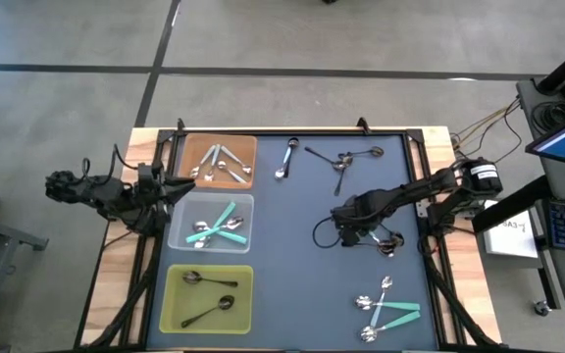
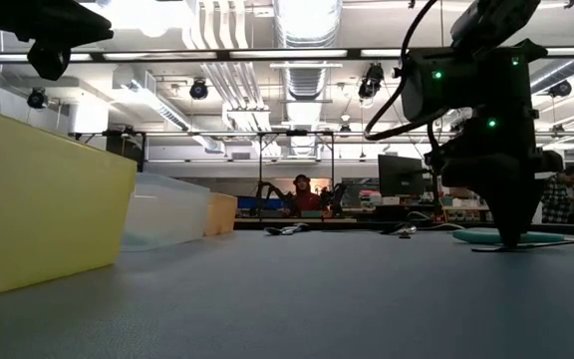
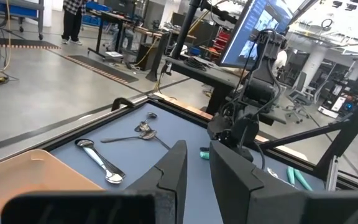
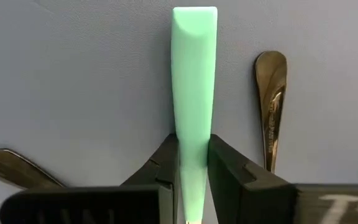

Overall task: Sort silverware by color (type)
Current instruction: Put the light green spoon into the transparent bin, then put the black spoon into the yellow bin

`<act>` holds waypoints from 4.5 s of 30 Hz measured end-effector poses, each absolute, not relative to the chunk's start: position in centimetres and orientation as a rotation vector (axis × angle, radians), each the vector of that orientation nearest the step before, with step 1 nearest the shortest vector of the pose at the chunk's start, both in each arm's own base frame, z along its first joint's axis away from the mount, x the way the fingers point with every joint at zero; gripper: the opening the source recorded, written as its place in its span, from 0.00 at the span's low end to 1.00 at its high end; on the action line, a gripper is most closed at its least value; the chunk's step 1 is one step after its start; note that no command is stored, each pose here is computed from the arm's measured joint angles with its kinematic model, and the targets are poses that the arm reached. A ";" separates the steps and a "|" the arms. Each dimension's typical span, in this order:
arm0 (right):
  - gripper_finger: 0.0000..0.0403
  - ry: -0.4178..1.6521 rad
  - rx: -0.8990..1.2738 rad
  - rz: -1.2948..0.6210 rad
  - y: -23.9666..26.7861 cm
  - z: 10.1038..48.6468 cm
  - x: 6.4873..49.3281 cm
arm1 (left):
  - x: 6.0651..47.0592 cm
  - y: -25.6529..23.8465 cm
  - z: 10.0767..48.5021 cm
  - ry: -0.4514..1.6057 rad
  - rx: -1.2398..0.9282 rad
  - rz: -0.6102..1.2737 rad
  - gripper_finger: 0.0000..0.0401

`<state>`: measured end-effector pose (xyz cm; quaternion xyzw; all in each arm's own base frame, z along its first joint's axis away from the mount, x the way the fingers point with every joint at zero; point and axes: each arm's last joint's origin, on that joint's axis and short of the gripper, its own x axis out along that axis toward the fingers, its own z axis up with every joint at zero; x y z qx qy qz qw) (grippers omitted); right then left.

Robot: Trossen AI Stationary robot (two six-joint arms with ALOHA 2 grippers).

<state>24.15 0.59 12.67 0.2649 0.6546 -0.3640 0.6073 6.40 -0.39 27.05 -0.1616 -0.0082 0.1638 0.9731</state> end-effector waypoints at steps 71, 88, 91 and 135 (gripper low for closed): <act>0.11 0.077 0.325 -0.060 -1.8 24.0 49.7 | 5.2 0.2 29.5 -0.094 -0.331 0.395 0.13; 0.40 0.509 0.452 -0.091 -3.1 22.2 52.0 | 2.6 1.1 33.2 -0.137 -0.226 0.393 0.13; 0.41 0.702 0.391 -0.133 -3.3 24.3 51.0 | 2.6 1.2 33.3 -0.135 -0.225 0.393 0.13; 0.32 1.241 0.941 -1.053 1.8 13.6 27.2 | 2.9 1.1 31.4 -0.008 -0.235 0.436 0.13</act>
